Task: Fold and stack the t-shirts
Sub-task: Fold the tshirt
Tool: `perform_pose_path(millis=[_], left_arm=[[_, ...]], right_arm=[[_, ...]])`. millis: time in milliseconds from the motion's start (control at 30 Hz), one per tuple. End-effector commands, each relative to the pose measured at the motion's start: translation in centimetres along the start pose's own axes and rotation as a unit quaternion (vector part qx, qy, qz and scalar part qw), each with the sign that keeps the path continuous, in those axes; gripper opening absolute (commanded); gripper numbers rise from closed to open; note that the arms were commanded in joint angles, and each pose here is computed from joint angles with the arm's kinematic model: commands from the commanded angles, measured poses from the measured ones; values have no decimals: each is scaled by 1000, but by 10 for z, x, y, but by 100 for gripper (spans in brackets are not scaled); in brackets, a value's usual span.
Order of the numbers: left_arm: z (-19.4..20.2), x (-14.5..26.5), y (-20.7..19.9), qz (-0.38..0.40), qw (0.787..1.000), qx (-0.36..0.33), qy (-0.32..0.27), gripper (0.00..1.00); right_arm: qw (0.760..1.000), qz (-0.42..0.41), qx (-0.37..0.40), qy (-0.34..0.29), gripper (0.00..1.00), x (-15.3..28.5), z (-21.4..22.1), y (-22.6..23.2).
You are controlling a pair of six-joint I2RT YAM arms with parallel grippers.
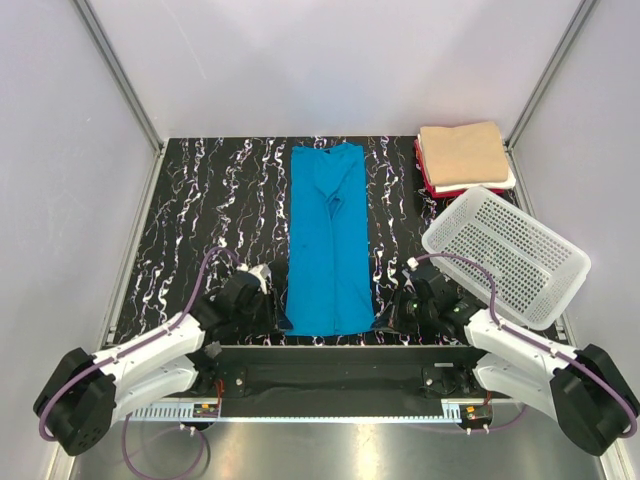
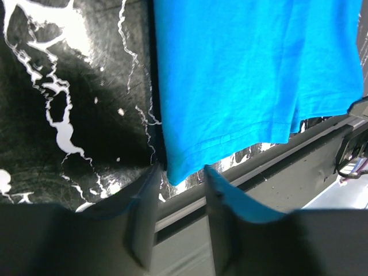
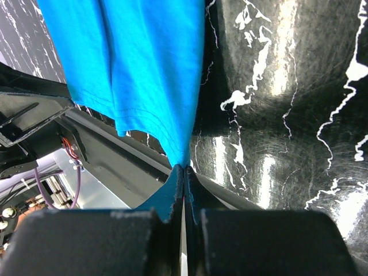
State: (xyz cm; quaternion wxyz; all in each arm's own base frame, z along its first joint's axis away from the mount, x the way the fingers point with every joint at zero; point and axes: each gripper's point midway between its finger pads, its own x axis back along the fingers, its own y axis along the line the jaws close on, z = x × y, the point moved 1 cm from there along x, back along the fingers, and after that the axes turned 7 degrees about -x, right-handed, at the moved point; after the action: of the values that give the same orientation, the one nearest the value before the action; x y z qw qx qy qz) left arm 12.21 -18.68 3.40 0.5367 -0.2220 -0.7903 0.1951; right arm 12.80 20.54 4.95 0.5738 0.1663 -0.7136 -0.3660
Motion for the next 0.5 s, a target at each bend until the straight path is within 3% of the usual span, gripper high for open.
perform_pose_path(millis=[0, 133, 300, 467], left_arm=[[0, 0, -5, 7, 1000, 2, 3, 43], [6, -3, 3, -3, 1000, 9, 11, 47], [10, -5, 10, -13, 1000, 16, 10, 45], [9, -10, 4, 6, 1000, 14, 13, 20]], right_arm=[[1000, 7, -4, -1, 0, 0, 0, -1], [1000, 9, -6, -3, 0, 0, 1, -4], [1000, 8, -9, -5, 0, 0, 2, -5], [1000, 8, -9, -5, 0, 0, 2, -6]])
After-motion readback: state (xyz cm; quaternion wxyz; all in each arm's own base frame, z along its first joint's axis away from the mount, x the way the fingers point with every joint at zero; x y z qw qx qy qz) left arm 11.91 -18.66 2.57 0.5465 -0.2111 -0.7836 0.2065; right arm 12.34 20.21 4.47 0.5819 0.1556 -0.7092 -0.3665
